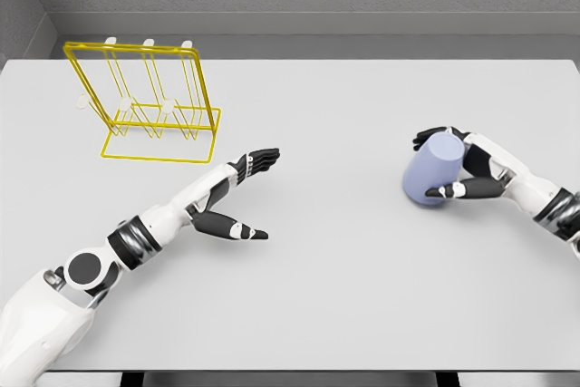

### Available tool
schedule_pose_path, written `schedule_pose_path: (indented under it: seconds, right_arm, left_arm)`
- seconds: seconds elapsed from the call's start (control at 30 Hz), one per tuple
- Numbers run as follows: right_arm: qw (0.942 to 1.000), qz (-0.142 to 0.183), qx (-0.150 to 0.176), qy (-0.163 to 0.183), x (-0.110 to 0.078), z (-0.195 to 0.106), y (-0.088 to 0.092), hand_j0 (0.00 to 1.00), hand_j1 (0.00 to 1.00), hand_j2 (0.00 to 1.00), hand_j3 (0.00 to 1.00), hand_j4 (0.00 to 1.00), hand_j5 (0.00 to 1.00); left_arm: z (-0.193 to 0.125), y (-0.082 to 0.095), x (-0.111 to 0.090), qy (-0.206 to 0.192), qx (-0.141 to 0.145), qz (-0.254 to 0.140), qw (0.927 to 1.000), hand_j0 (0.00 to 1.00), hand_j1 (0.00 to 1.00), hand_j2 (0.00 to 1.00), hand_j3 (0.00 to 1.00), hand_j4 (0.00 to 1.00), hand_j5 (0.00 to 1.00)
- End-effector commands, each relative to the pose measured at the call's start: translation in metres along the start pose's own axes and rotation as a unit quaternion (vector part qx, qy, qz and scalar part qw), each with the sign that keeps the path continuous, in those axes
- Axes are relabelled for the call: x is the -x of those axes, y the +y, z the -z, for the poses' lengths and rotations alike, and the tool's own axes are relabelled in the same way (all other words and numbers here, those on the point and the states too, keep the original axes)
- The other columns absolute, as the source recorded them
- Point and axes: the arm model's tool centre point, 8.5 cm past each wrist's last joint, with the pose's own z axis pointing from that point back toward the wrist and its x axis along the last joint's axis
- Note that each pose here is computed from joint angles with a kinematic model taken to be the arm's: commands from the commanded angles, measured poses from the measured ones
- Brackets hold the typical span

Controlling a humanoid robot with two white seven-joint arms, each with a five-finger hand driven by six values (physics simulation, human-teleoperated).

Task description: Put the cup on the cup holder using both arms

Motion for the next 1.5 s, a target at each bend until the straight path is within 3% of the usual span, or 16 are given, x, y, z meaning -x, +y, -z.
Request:
schedule_pose_path:
  seconds: [0.0, 0.27, 0.43, 0.7, 0.97, 1.17, 1.47]
  right_arm:
    - [0.9999, -0.001, -0.006, -0.011, -0.006, 0.004, 0.002, 0.70, 0.70, 0.70, 0.70, 0.70, 0.70]
    - [0.9985, -0.007, -0.028, -0.046, -0.026, 0.024, 0.012, 0.70, 0.70, 0.70, 0.70, 0.70, 0.70]
    - [0.9965, 0.015, -0.039, -0.073, -0.025, 0.048, 0.033, 0.71, 0.71, 0.71, 0.71, 0.71, 0.71]
    - [0.9930, 0.035, -0.075, -0.084, -0.020, 0.074, 0.065, 0.72, 0.72, 0.72, 0.72, 0.72, 0.72]
    - [0.9891, 0.057, -0.089, -0.102, -0.019, 0.094, 0.089, 0.73, 0.73, 0.73, 0.73, 0.73, 0.73]
    - [0.9870, 0.062, -0.108, -0.101, -0.016, 0.105, 0.105, 0.73, 0.73, 0.73, 0.73, 0.73, 0.73]
    - [0.9860, 0.042, -0.140, -0.082, -0.007, 0.113, 0.125, 0.73, 0.73, 0.73, 0.73, 0.73, 0.73]
  left_arm:
    - [0.000, 0.000, 0.000, -0.001, -0.001, -0.002, 1.0000, 1.00, 1.00, 1.00, 1.00, 1.00, 1.00]
    - [0.000, 0.000, 0.000, -0.001, -0.001, -0.002, 1.0000, 1.00, 1.00, 1.00, 1.00, 1.00, 1.00]
    - [0.000, 0.000, 0.000, 0.000, -0.001, -0.002, 1.0000, 1.00, 1.00, 1.00, 1.00, 1.00, 1.00]
    - [-0.001, 0.000, 0.000, 0.000, 0.000, -0.003, 1.0000, 1.00, 1.00, 1.00, 1.00, 1.00, 1.00]
    - [0.000, 0.001, 0.000, -0.002, -0.003, -0.008, 1.0000, 1.00, 1.00, 1.00, 1.00, 1.00, 1.00]
    - [-0.001, 0.002, 0.001, -0.003, -0.009, -0.021, 0.9997, 1.00, 1.00, 1.00, 1.00, 1.00, 1.00]
    - [-0.002, 0.004, 0.006, 0.007, -0.013, -0.021, 0.9997, 1.00, 1.00, 1.00, 1.00, 1.00, 1.00]
